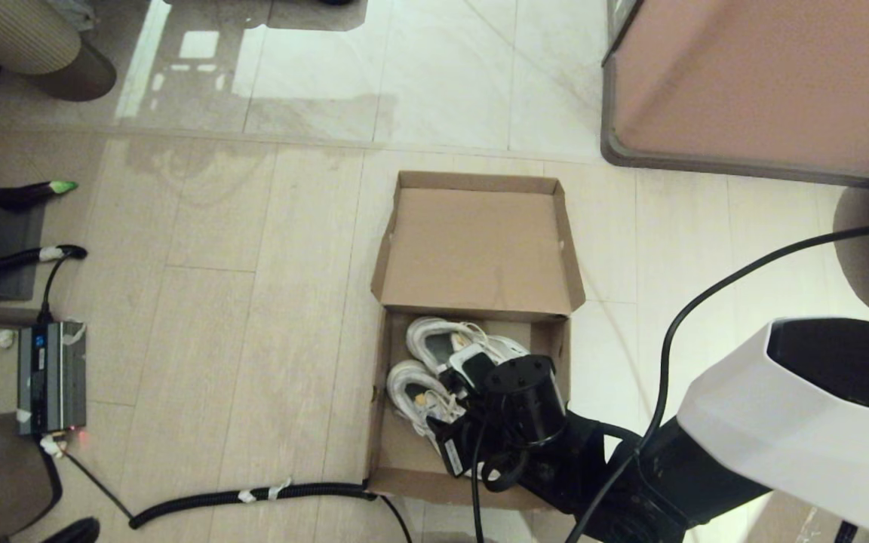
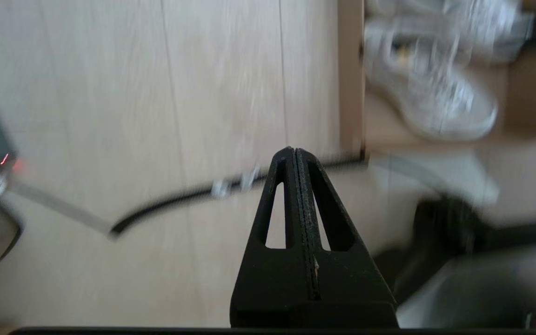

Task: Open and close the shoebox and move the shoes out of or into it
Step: Put the shoes out of the shoe box

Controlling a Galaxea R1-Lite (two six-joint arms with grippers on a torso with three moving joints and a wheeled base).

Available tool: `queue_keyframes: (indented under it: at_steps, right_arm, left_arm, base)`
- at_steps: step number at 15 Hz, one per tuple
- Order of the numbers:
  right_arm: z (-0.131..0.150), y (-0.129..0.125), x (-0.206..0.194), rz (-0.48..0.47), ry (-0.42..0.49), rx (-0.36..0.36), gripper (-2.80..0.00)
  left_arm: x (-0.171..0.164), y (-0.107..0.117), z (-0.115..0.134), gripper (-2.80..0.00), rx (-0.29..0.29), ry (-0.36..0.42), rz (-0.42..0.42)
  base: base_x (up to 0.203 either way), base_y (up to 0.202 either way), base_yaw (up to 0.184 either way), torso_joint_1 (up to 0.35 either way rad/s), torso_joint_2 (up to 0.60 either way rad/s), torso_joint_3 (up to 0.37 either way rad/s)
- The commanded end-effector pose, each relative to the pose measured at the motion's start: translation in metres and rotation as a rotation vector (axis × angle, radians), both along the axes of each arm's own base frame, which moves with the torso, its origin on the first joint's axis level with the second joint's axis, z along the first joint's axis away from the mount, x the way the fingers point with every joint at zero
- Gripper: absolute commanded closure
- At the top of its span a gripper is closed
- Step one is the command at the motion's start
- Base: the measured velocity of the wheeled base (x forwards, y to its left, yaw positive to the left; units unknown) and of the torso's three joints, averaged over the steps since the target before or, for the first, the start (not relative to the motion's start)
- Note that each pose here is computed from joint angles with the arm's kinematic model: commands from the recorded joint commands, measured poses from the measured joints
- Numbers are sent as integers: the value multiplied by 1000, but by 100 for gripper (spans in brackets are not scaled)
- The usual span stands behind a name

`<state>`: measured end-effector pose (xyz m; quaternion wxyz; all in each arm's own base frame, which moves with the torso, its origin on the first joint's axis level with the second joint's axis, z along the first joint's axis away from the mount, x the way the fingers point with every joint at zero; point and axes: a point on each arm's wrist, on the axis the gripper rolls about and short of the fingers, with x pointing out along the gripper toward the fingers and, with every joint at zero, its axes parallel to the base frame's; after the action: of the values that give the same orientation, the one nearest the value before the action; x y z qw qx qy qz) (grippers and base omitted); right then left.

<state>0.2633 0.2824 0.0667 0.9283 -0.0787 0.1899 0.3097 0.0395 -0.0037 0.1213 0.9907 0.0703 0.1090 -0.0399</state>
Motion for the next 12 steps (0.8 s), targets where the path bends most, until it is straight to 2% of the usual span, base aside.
queue_keyframes:
  at_steps: [1, 2, 6, 7, 10, 12]
  right_arm:
    - [-1, 0, 0, 7, -11, -13, -280]
    - [-3, 0, -1, 13, -12, -26, -280]
    - [-6, 10, 12, 29, -51, -42, -280]
    - [-7, 14, 16, 33, -67, -45, -280]
    - [-9, 22, 24, 41, -99, -64, -280]
    - [-14, 30, 32, 39, -113, -63, -280]
  left_arm:
    - [-37, 5, -20, 0, 15, 51, 32]
    - [-44, 8, -26, 0, 18, 107, 93]
    - [-47, 9, -23, 0, 13, 108, 331]
    - [-47, 8, -24, 0, 1, 113, 328]
    - [-51, 4, -34, 0, -41, 83, 143]
    - [-61, 3, -37, 0, -41, -62, 56]
  base:
    - [0, 0, 0, 0, 0, 0]
    - [0, 0, 0, 0, 0, 0]
    - [0, 0, 0, 0, 0, 0]
    - [0, 0, 0, 0, 0, 0]
    - [0, 0, 0, 0, 0, 0]
    - [0, 0, 0, 0, 0, 0]
